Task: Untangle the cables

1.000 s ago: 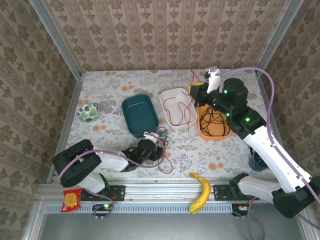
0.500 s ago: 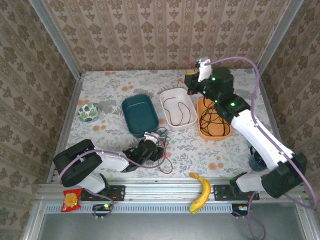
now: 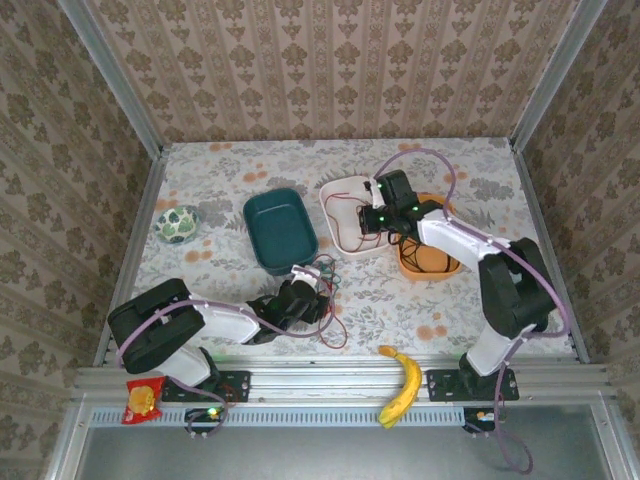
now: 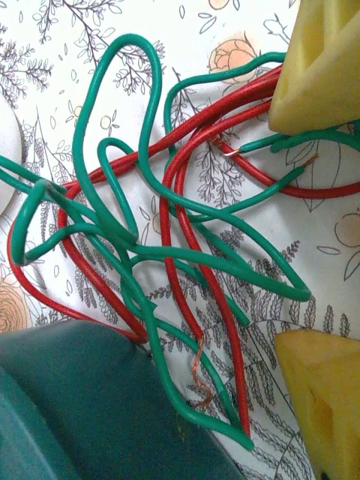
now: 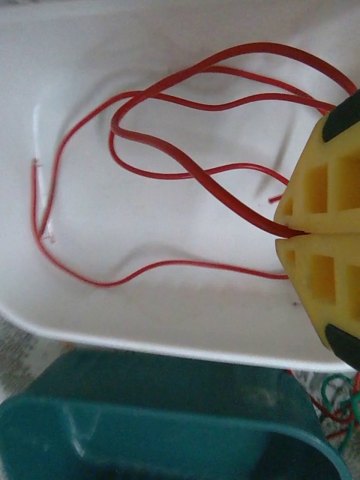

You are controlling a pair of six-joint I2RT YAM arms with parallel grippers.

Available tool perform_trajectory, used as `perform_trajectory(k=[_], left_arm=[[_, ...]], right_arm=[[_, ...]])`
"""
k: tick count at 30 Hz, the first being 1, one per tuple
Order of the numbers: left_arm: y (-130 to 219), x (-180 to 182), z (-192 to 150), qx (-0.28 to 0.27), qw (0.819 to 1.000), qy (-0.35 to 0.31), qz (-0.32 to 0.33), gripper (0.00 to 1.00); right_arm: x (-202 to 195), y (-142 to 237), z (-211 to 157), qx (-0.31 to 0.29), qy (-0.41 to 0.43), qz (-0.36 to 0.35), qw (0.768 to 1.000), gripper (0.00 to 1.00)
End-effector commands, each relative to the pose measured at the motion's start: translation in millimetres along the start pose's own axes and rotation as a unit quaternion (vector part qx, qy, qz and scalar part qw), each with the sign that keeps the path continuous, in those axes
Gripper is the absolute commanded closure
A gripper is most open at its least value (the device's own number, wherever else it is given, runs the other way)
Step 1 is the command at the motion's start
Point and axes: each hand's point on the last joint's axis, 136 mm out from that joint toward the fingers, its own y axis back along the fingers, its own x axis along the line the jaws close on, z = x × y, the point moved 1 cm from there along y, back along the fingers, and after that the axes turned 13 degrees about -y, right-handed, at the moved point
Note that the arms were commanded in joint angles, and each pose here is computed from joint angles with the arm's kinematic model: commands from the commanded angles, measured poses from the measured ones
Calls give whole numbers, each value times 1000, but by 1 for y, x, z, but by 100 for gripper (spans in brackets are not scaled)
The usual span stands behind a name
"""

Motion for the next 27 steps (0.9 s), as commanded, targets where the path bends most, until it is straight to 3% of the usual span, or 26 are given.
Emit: perform_trajectory(k=[1,6,11,13,16,23,27], left_arm=[[1,-6,-38,76,996,-46,-17,29],[3,-8,-31,70,996,-50,-19,29],[6,-7,-23,61,997,-53,-17,29],[7,-6,-20,57,997,-53,-14,29],[10,-3,-15,50,997,-50,-9,29],[17,2,0,19,999,-35,-10,28],[25,6,10,-7,999,-16,-29,26]], right_arm=[[3,-16,-7,40,-22,-3,999,100],[8,-43,-17,77,-31,6,997,99],[16,-46,-13,78,-27,11,997,93],[23,-34,-3,59,-19,20,998,75],[26,-9,14,16,-8,12,1000,60],[24,50,17,-38,6,4,999,54],[37,76,-21,-19,36,47,998,54]])
